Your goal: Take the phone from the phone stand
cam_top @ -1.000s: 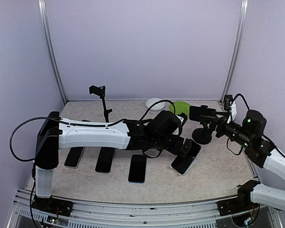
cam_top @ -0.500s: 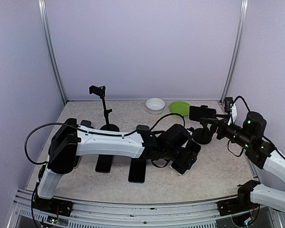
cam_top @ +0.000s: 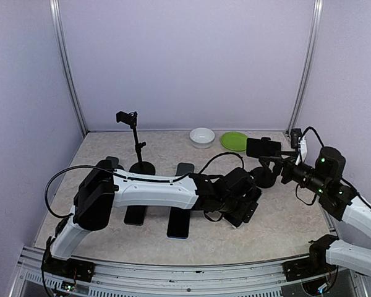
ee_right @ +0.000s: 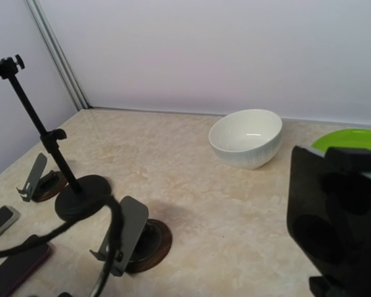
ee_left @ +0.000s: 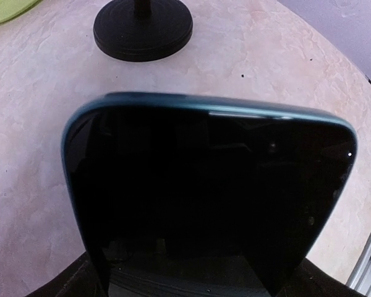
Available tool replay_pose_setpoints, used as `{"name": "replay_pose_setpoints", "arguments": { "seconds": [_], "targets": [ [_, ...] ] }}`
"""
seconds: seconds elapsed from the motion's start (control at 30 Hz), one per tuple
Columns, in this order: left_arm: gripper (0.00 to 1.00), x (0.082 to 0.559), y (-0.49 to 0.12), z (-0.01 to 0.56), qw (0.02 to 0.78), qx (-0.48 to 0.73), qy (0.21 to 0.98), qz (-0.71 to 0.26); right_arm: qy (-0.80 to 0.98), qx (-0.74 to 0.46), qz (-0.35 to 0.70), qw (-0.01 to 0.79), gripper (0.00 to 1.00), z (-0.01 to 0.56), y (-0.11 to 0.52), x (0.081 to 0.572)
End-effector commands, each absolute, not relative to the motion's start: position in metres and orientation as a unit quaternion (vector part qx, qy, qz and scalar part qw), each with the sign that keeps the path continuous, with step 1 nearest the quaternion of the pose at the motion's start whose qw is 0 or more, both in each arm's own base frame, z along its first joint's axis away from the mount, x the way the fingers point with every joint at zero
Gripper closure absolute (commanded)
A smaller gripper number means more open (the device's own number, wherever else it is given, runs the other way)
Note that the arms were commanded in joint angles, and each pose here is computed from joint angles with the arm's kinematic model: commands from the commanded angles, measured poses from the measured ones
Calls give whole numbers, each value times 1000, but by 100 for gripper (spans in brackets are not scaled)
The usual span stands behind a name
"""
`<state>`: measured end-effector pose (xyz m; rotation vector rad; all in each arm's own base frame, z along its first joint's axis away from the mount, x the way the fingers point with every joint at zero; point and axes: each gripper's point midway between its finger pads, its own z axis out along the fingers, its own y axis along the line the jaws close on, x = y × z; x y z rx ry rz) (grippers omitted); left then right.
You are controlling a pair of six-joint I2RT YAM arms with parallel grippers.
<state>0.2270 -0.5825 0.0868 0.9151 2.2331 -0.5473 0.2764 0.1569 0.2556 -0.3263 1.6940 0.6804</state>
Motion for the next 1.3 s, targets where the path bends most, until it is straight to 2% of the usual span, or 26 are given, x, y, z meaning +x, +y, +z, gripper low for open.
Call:
{"name": "replay_pose_setpoints", "arguments": {
  "seconds": [0.0, 0.23, 0.33, 0.63, 0.93, 1.27],
  "targets": [
    [16, 234, -582, 97, 340, 334, 856, -202, 737, -136, 298, 592, 0, 247, 156, 278],
    [32, 234, -582, 119, 354, 321, 847, -231, 749, -122, 306, 575, 0, 236, 156, 277],
    [35, 233, -581, 139, 367, 316, 838, -252, 755, -106, 305, 571, 0, 233, 152, 278],
    [37, 226, -574, 189, 397, 302, 802, -328, 791, -33, 291, 538, 3, 217, 137, 281],
    [39, 242, -538, 211, 422, 252, 800, -343, 833, 32, 308, 459, 16, 173, 135, 265],
    [40, 260, -504, 213, 433, 220, 806, -339, 853, -26, 373, 365, 24, 122, 190, 225]
  ]
}}
